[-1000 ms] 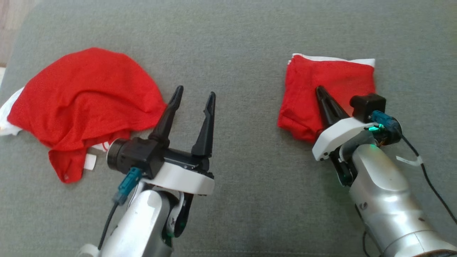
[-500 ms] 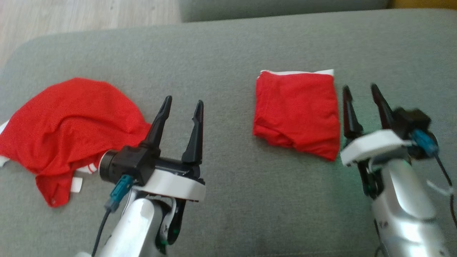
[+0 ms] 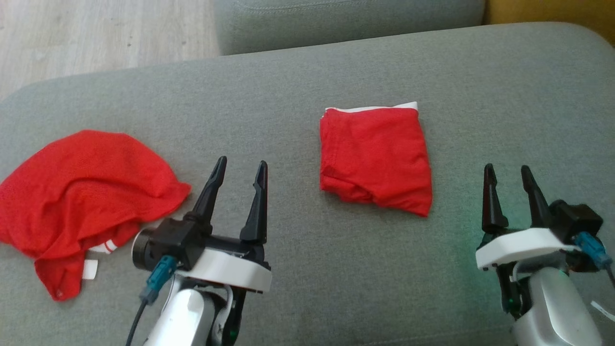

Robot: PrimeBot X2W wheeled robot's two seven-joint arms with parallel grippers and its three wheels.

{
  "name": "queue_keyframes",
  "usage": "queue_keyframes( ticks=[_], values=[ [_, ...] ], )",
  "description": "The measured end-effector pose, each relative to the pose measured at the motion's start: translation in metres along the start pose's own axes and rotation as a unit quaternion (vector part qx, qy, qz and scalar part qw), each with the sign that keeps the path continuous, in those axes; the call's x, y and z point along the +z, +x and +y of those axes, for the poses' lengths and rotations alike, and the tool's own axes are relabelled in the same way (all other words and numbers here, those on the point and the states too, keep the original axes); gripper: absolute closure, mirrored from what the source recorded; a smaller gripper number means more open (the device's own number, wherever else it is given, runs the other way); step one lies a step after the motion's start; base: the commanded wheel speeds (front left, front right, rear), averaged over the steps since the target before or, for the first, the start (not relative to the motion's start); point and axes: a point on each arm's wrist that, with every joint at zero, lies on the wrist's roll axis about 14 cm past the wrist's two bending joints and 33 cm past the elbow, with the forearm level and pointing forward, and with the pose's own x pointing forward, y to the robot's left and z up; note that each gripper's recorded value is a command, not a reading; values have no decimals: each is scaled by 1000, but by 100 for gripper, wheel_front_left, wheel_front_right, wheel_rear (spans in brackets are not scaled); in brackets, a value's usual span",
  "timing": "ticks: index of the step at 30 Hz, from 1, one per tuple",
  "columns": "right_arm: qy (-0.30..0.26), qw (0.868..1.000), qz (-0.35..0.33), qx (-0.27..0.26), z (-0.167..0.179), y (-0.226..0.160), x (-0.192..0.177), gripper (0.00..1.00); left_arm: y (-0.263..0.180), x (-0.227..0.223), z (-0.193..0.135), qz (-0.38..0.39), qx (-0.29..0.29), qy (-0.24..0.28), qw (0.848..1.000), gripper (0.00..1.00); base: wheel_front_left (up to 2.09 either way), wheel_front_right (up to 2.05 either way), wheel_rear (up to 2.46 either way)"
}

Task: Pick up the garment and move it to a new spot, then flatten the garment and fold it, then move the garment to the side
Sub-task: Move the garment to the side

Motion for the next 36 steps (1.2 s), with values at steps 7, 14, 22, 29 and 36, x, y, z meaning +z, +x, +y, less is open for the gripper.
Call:
queue_keyframes(
  ticks=[7, 14, 22, 29, 36],
  values=[
    [-2, 1000, -8, 6, 4, 2, 5, 0, -1, -4, -1, 6, -1, -2, 1000, 0, 0, 0, 0],
    [-14, 999, 30, 30, 20, 16, -7, 0, 0, -12, 6, 17, 5, -4, 1000, 0, 0, 0, 0],
    [-36, 993, 103, 55, 37, 34, -34, 0, -1, -13, 11, 18, 12, -1, 1000, 0, 0, 0, 0],
    [-3, 983, 178, 53, 43, 47, -68, 0, 3, -16, 20, 21, 22, 1, 1000, 0, 0, 0, 0],
    [10, 970, 237, 51, 47, 60, -98, 0, 9, -24, 24, 30, 24, 2, 999, 0, 0, 0, 0]
  ],
)
